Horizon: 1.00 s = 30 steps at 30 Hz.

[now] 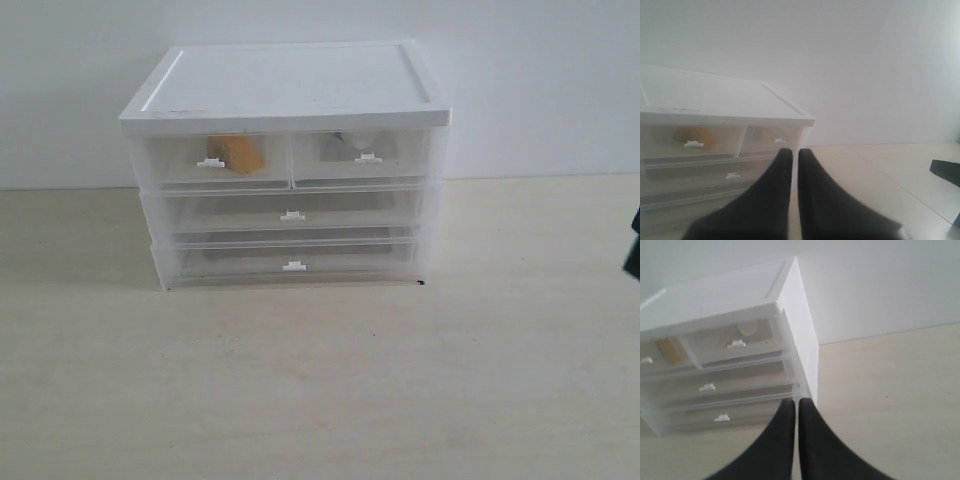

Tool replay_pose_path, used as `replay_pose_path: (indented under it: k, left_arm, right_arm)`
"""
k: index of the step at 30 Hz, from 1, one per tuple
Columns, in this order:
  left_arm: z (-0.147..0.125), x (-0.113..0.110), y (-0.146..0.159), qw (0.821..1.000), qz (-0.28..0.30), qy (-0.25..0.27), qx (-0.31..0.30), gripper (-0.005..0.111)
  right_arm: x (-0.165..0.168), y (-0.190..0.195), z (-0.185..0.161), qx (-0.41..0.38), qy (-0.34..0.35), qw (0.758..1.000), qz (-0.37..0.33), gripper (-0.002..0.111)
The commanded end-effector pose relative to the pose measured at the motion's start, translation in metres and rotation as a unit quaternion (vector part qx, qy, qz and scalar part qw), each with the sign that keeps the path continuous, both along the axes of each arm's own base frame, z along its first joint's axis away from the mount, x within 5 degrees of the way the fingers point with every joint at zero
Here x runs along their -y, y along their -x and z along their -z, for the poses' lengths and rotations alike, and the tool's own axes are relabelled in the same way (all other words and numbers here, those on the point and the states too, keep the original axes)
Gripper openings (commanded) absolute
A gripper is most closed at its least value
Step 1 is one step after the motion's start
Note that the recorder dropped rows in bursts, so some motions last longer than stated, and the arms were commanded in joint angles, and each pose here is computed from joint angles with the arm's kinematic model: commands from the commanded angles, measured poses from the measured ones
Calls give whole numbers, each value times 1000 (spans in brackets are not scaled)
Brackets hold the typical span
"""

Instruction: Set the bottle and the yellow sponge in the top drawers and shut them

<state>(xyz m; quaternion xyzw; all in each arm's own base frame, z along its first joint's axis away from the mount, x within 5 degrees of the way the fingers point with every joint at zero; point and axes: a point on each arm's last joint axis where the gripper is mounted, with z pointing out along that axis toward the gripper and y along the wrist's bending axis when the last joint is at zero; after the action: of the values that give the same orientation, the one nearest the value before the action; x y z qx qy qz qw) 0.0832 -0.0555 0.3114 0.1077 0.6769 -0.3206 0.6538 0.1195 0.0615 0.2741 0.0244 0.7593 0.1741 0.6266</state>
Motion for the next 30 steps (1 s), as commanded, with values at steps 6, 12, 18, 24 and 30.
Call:
replay_pose_path:
  k: [6,12,18,24,30]
  left_arm:
    - [1,0,1,1000,2,3,-1,4]
    - [1,0,1,1000,2,3,-1,4]
    - [1,0,1,1000,2,3,-1,4]
    - [1,0,1,1000,2,3,-1,4]
    - [1,0,1,1000,2,3,-1,4]
  right_arm:
    - [33,40,-1,77,-44,995,-54,0]
    - [36,63,21,111,-44,991,-57,0]
    - [44,63,55,97,-42,994,-10,0]
    - [45,61,64,86,-41,995,1,0]
    - [43,62,65,83,-41,996,-11,0]
